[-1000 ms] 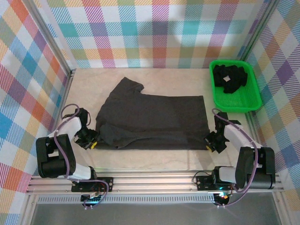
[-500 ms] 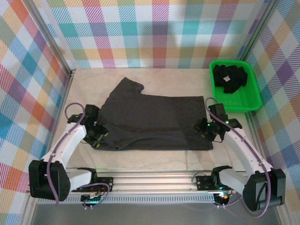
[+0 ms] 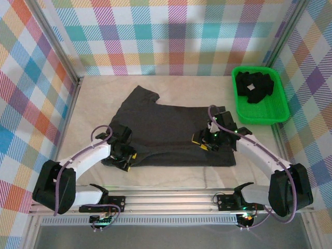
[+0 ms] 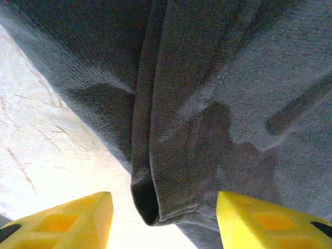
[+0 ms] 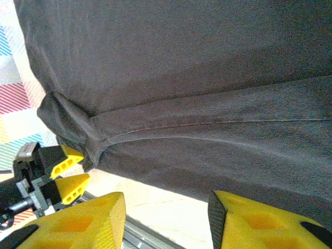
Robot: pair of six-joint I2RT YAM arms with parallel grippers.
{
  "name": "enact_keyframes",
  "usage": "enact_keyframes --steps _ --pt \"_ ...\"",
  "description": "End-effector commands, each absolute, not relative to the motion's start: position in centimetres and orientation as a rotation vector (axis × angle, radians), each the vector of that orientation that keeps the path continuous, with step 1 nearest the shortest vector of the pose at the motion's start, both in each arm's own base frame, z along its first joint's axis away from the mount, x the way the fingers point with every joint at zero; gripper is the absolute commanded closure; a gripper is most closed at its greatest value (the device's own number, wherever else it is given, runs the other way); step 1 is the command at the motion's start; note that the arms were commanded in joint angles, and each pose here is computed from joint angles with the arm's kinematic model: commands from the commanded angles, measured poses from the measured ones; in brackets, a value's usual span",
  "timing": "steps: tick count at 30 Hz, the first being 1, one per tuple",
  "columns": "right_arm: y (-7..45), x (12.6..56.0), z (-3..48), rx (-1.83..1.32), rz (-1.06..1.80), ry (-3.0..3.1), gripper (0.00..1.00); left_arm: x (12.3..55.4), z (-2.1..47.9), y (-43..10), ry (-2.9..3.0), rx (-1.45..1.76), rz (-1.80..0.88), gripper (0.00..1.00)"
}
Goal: Fold and stack the t-shirts
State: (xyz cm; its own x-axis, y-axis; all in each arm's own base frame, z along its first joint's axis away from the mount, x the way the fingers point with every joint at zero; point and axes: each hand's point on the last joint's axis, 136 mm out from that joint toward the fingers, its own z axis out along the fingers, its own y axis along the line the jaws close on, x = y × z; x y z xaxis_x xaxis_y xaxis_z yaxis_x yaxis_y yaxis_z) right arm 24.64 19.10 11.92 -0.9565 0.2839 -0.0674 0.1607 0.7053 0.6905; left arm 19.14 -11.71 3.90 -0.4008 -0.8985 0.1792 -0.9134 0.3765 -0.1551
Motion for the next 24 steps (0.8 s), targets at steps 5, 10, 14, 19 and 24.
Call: enact_keyframes --steps 5,10,14,19,24 --pt "20.0 25.5 13.6 0.317 1.144 2.698 0.55 19.8 3.2 -12.4 -2.519 1.700 0.312 0.68" --pt "20.0 25.8 13.6 0.324 1.129 2.699 0.57 22.0 4.8 -12.2 -2.629 1.661 0.290 1.00" --pt "20.0 26.0 13.7 0.332 1.126 2.696 0.58 24.7 6.4 -12.6 -2.774 1.512 0.230 1.00" --pt "19.9 26.3 13.9 0.339 1.115 2.689 0.59 28.9 7.2 -14.2 -2.915 1.297 0.190 1.00" --pt "19.8 26.3 13.9 0.349 1.110 2.692 0.60 32.9 7.1 -16.9 -3.017 1.014 0.159 1.00"
